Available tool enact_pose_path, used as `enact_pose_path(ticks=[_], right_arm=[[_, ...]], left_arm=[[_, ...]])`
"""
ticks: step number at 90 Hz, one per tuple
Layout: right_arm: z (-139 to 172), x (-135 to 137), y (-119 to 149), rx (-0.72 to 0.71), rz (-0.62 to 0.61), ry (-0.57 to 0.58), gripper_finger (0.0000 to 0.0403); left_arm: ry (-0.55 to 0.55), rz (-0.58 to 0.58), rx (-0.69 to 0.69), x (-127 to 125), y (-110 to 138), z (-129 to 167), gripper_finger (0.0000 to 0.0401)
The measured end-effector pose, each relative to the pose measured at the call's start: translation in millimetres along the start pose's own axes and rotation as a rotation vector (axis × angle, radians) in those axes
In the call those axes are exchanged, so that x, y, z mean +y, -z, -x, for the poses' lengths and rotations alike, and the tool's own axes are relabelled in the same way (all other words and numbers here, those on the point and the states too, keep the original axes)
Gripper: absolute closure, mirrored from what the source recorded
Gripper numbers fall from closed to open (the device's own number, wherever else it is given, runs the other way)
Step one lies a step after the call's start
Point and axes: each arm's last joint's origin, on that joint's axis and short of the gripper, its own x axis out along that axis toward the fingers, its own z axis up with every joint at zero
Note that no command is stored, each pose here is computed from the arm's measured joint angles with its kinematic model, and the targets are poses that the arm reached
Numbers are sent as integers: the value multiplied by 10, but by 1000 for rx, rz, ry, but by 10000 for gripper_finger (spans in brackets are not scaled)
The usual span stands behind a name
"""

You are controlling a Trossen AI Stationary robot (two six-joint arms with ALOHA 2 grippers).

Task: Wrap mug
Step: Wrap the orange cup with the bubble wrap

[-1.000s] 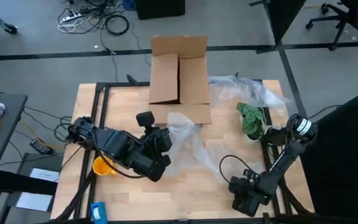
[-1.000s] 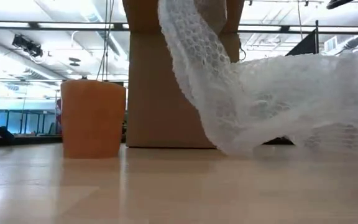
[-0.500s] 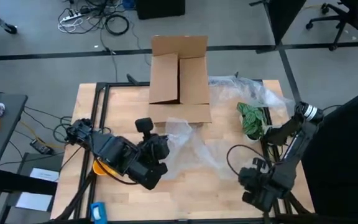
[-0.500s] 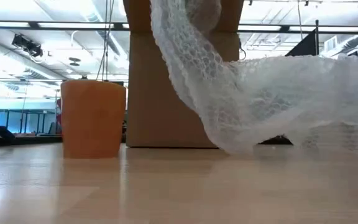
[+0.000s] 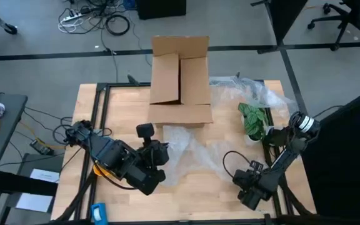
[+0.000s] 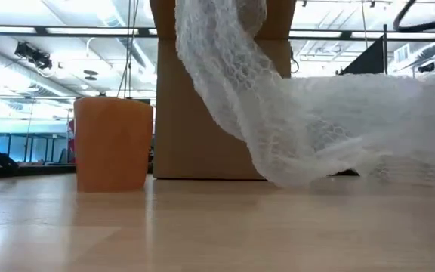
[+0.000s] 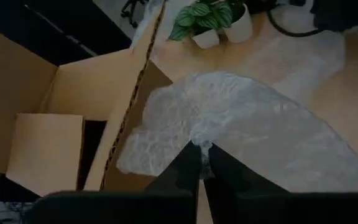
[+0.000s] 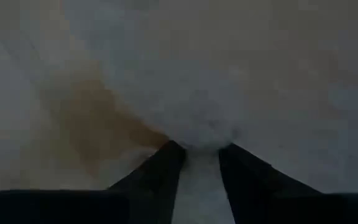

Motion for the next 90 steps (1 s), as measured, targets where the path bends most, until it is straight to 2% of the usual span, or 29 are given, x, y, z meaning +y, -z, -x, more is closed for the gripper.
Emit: enact_pose_path(ticks=[13, 30, 44, 53, 66, 79, 90], right_arm=[[159, 82, -60, -37, 25, -76, 388], [910, 110, -181, -231, 52, -292, 401], [1606, -108, -107, -542, 76, -458, 402], [1860, -323, 0, -740, 74, -494, 402], [2186, -644, 145, -990, -9, -562, 403], [2333, -874, 195, -1019, -138, -670, 403], [2351, -917, 199, -984, -203, -724, 403]], left_arm=[[55, -27, 22, -23, 11, 11, 401], [135, -60, 49, -64, 28, 36, 401], [155, -61, 53, -81, 35, 54, 401], [177, -71, 55, -105, 44, 80, 401], [234, -84, 60, -174, 74, 161, 401], [269, -74, 52, -252, 114, 272, 401], [287, -61, 56, -363, 183, 356, 401]])
